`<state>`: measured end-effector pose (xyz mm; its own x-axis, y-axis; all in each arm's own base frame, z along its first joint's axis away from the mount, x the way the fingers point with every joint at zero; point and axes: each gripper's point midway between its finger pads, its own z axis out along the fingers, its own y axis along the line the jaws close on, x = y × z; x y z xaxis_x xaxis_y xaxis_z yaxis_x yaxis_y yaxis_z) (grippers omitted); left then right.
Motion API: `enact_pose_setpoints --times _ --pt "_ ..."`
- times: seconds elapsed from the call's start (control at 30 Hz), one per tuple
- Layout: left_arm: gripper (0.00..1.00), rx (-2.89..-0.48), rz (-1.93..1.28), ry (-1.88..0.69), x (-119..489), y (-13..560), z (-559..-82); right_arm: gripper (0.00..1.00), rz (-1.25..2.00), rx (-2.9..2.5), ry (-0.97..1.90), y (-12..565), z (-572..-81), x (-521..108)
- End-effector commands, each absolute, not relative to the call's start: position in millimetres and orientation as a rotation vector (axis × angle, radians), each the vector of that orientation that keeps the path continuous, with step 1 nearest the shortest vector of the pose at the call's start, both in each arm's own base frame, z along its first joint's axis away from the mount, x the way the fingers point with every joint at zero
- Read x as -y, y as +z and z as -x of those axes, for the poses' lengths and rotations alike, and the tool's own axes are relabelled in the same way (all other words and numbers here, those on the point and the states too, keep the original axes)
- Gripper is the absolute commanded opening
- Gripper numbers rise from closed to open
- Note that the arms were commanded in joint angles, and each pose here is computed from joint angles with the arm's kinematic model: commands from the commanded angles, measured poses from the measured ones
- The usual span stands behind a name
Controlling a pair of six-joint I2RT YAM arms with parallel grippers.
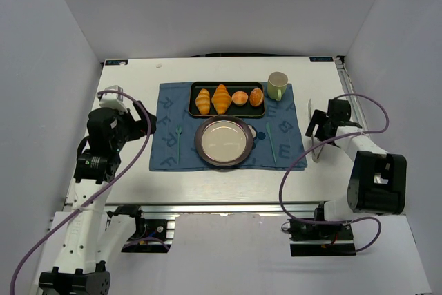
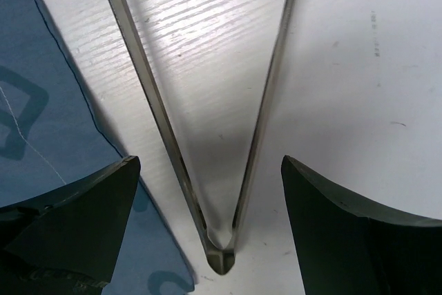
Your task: Place the bread
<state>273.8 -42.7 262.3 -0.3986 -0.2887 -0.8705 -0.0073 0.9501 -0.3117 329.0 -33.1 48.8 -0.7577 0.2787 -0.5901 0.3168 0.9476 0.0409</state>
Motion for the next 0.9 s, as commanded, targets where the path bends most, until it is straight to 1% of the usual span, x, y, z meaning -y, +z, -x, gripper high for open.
enact_pose_setpoints --times 0.0,0.17,0.33,0.67,0.7,0.73,0.77,0.87 --pt "0.98 -1.935 0.201 -0.345 48.3 268.7 -277.7 0.89 -0.363 -2.456 -0.002 45.2 -341.0 23.2" --pt "0.98 -1.941 0.208 -0.337 47.1 266.4 -278.5 0.9 -0.358 -2.476 0.005 35.5 -340.9 21.4" --pt "0.98 -1.946 0.209 -0.339 47.4 264.3 -278.7 0.89 -0.393 -2.525 -0.064 17.1 -342.1 30.3" --pt "0.98 -1.961 0.208 -0.332 47.3 257.8 -282.7 0.89 -0.371 -2.583 -0.139 -0.8 -362.4 40.5" --pt "0.98 -1.96 0.207 -0.332 47.3 258.4 -283.1 0.88 -0.374 -2.59 -0.141 -4.0 -362.9 40.8" --pt "0.98 -1.963 0.207 -0.333 47.6 257.6 -283.5 0.84 -0.368 -2.592 -0.136 -4.0 -364.3 40.2" --pt "0.98 -1.965 0.207 -0.333 47.6 257.6 -283.6 0.75 -0.369 -2.596 -0.137 -5.3 -364.0 40.2" --pt "0.98 -1.966 0.204 -0.325 46.6 258.1 -283.6 0.67 -0.376 -2.593 -0.143 -1.1 -360.7 40.8"
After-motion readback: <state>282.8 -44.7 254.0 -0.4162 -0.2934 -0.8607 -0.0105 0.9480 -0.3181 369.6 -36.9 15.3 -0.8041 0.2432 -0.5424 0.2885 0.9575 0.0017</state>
